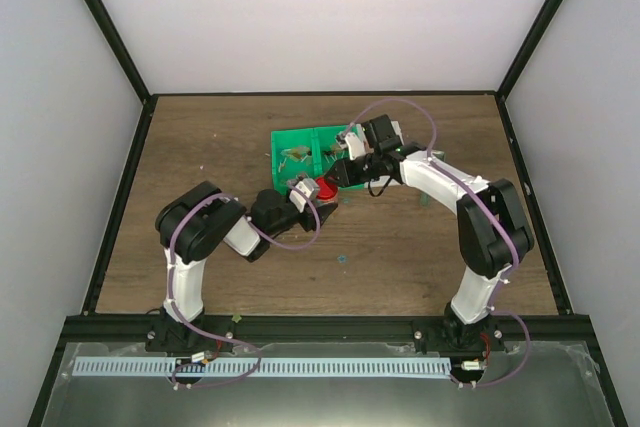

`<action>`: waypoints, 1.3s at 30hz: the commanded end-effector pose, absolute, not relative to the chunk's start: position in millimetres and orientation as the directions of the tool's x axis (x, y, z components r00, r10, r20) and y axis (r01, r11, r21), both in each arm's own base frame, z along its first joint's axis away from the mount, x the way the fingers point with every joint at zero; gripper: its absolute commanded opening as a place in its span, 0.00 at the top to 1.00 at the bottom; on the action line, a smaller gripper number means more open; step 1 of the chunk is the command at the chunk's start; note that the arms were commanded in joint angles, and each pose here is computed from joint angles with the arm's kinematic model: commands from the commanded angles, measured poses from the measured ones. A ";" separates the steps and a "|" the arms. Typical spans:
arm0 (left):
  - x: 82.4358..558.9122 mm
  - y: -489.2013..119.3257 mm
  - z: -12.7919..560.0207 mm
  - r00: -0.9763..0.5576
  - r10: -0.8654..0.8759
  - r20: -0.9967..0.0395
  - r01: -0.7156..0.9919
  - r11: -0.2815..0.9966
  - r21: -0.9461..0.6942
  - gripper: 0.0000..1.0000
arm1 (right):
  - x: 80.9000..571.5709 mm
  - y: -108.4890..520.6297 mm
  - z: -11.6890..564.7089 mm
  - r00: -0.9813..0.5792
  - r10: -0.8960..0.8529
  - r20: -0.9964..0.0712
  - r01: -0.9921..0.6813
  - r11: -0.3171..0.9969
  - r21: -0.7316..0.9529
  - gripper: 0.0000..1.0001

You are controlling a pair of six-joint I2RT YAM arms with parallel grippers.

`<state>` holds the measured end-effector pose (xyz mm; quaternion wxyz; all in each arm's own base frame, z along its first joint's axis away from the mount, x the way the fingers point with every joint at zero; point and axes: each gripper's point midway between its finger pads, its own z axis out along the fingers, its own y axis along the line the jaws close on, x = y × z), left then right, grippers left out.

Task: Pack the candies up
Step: Screw the bottle lid onto the packing bottle.

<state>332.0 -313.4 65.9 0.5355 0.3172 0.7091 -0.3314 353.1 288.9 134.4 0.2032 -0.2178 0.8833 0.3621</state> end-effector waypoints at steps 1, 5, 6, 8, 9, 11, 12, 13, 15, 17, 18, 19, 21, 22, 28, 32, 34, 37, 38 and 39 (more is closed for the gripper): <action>285.2 -279.4 -49.5 -0.559 0.314 -0.767 0.725 0.633 -0.269 0.30 | 367.6 284.7 136.3 -0.802 -0.239 -0.547 -0.533 0.700 0.475 0.74; 285.1 -279.4 -50.6 -0.562 0.313 -0.766 0.724 0.634 -0.272 0.30 | 370.4 282.9 142.8 -0.785 -0.242 -0.570 -0.545 0.707 0.451 0.85; 285.0 -279.6 -51.2 -0.563 0.313 -0.765 0.723 0.634 -0.273 0.30 | 369.4 284.2 142.0 -0.786 -0.248 -0.566 -0.548 0.702 0.455 0.86; 285.4 -280.2 -51.4 -0.565 0.310 -0.765 0.723 0.633 -0.277 0.30 | 367.1 285.4 139.9 -0.791 -0.255 -0.556 -0.550 0.694 0.464 0.88; 285.5 -280.5 -51.7 -0.566 0.310 -0.764 0.722 0.633 -0.279 0.30 | 365.3 285.8 137.5 -0.794 -0.257 -0.550 -0.550 0.690 0.470 0.90; 285.1 -280.3 -52.0 -0.567 0.310 -0.763 0.722 0.633 -0.280 0.30 | 360.5 288.1 134.0 -0.801 -0.263 -0.538 -0.552 0.673 0.492 0.93; 285.2 -280.0 -51.7 -0.567 0.309 -0.763 0.721 0.635 -0.279 0.30 | 357.2 289.5 131.5 -0.807 -0.265 -0.527 -0.549 0.664 0.507 0.93; 285.0 -279.7 -52.1 -0.568 0.310 -0.763 0.720 0.635 -0.279 0.30 | 353.7 290.8 129.3 -0.812 -0.270 -0.517 -0.549 0.652 0.523 0.93; 285.6 -279.3 -51.5 -0.568 0.307 -0.764 0.718 0.637 -0.279 0.30 | 346.6 291.4 122.9 -0.825 -0.275 -0.494 -0.540 0.642 0.544 0.92; 287.3 -279.5 -50.5 -0.572 0.295 -0.765 0.713 0.641 -0.285 0.30 | 336.4 289.8 113.6 -0.840 -0.288 -0.460 -0.527 0.636 0.564 0.92; 288.0 -279.2 -50.2 -0.578 0.285 -0.765 0.706 0.645 -0.293 0.30 | 329.4 289.1 108.6 -0.849 -0.295 -0.439 -0.518 0.629 0.580 0.93; 289.1 -279.2 -49.9 -0.582 0.276 -0.765 0.701 0.647 -0.300 0.30 | 321.3 288.6 104.4 -0.858 -0.299 -0.417 -0.507 0.619 0.600 0.94; 291.0 -279.4 -50.4 -0.592 0.261 -0.763 0.691 0.651 -0.313 0.31 | 305.6 287.5 96.2 -0.869 -0.307 -0.388 -0.493 0.609 0.622 0.99; 291.9 -280.0 -50.4 -0.593 0.259 -0.763 0.690 0.651 -0.316 0.31 | 297.0 286.7 90.9 -0.874 -0.314 -0.371 -0.485 0.609 0.627 0.99; 297.7 -278.6 -50.6 -0.591 0.256 -0.765 0.683 0.664 -0.305 0.31 | 258.0 280.8 79.7 -0.892 -0.316 -0.323 -0.451 0.601 0.659 0.99; 303.2 -278.8 -50.1 -0.599 0.240 -0.764 0.672 0.669 -0.317 0.31 | 236.1 278.5 81.1 -0.897 -0.319 -0.307 -0.442 0.595 0.671 0.99; 305.1 -279.1 -49.7 -0.602 0.234 -0.764 0.668 0.672 -0.321 0.30 | 226.5 276.9 82.2 -0.900 -0.315 -0.300 -0.434 0.590 0.681 0.99; 307.6 -279.9 -49.3 -0.601 0.232 -0.765 0.666 0.674 -0.320 0.31 | 213.7 274.8 84.4 -0.903 -0.313 -0.294 -0.428 0.584 0.690 0.99; 307.5 -280.0 -49.7 -0.602 0.233 -0.764 0.666 0.674 -0.319 0.31 | 209.7 274.8 84.9 -0.902 -0.317 -0.294 -0.430 0.581 0.691 0.99; 307.9 -280.0 -50.2 -0.602 0.232 -0.764 0.665 0.675 -0.319 0.31 | 207.1 274.1 86.0 -0.900 -0.319 -0.296 -0.432 0.581 0.689 0.99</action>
